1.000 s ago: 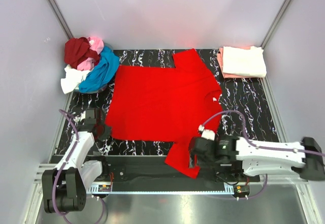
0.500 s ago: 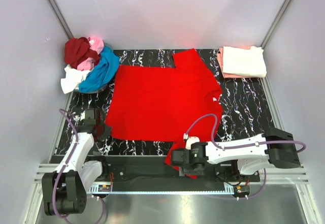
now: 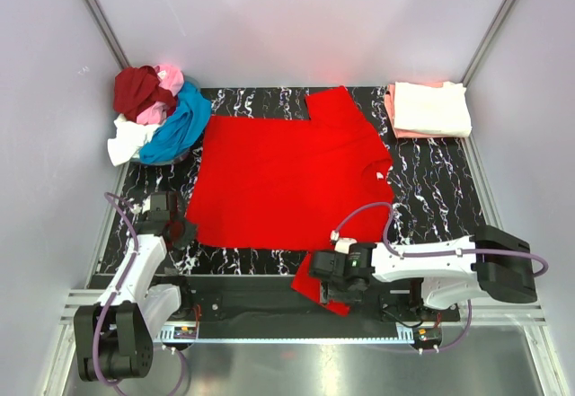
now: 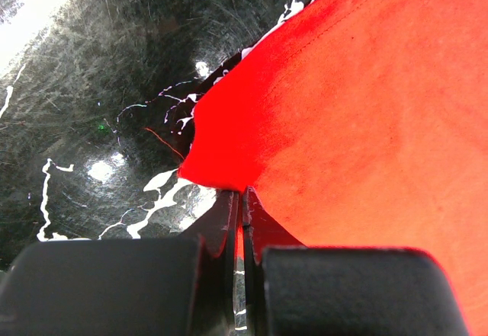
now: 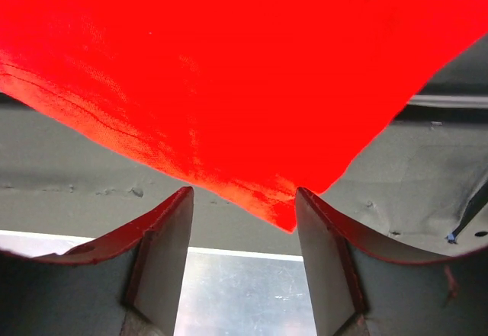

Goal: Fold and stack the t-shirts
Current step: Flatten the tshirt out, then fold the tshirt

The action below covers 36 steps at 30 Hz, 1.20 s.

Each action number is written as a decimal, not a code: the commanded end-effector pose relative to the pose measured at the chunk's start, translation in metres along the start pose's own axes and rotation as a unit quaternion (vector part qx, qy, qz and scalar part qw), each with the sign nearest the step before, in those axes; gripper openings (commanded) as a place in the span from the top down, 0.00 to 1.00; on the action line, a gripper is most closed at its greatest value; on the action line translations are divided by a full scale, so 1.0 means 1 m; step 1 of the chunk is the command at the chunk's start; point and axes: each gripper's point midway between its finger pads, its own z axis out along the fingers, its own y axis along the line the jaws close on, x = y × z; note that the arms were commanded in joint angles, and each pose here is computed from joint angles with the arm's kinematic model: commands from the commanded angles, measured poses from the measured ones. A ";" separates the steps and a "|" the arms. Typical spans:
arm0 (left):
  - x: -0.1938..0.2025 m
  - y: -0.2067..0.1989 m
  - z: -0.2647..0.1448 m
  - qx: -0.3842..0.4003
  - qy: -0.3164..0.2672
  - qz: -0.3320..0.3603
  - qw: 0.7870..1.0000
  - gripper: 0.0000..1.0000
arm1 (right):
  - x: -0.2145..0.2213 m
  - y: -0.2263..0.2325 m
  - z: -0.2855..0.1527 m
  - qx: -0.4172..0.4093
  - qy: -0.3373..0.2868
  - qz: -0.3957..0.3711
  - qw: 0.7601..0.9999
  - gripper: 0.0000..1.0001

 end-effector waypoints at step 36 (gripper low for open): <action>-0.014 -0.024 -0.008 0.047 -0.019 0.015 0.999 1.00 | -0.005 0.003 0.016 0.006 0.045 -0.042 0.998 0.85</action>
